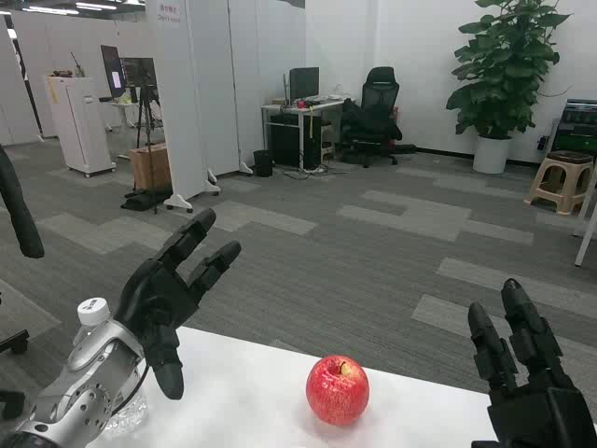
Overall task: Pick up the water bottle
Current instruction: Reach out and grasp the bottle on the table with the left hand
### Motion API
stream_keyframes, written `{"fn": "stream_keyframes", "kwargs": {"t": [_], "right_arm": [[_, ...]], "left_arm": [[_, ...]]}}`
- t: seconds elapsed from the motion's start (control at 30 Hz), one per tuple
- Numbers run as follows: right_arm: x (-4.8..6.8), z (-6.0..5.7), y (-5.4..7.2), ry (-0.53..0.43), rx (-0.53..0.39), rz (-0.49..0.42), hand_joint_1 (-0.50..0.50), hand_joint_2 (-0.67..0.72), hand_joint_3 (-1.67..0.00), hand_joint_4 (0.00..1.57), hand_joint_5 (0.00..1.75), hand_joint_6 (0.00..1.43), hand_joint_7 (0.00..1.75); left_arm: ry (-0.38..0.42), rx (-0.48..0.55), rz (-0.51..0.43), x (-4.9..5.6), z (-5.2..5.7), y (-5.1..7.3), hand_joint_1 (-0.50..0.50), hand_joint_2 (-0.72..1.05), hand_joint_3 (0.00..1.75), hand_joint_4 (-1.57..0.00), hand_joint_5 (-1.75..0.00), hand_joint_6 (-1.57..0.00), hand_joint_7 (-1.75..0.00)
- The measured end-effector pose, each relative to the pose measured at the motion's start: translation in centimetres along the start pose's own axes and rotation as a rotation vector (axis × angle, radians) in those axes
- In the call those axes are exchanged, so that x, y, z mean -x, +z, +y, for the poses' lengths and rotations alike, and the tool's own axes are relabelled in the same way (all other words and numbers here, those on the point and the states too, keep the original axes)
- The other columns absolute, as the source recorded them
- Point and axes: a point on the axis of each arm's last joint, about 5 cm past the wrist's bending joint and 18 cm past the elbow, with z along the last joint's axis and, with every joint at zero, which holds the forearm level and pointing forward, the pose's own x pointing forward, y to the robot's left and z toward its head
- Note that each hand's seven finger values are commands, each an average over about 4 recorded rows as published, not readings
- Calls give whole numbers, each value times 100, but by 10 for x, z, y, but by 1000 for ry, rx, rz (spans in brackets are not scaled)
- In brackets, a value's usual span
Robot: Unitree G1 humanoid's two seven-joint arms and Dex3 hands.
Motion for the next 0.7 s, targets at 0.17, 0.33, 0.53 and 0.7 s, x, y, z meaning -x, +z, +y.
{"fn": "stream_keyframes", "kwargs": {"t": [0.17, 0.33, 0.53, 0.7], "right_arm": [[-28, -17, 55, -49, 288, -85, -42, -16, 0, 0, 0, 0, 0], [-46, -17, 106, -94, 434, -298, -42, -19, 0, 0, 0, 0, 0], [-45, -17, 104, -98, 434, -278, -42, -21, 0, 0, 0, 0, 0], [-45, -17, 103, -95, 433, -274, -42, -22, 0, 0, 0, 0, 0]], "left_arm": [[-26, -145, -98, -50, -39, 23, -50, 105, 4, 0, 0, 0, 0], [-138, -233, -328, -85, -76, 67, -50, 105, 9, 0, 0, 0, 0], [-133, -237, -298, -83, -74, 63, -50, 105, 9, 0, 0, 0, 0], [-129, -237, -293, -82, -74, 62, -50, 105, 4, 0, 0, 0, 0]]}}
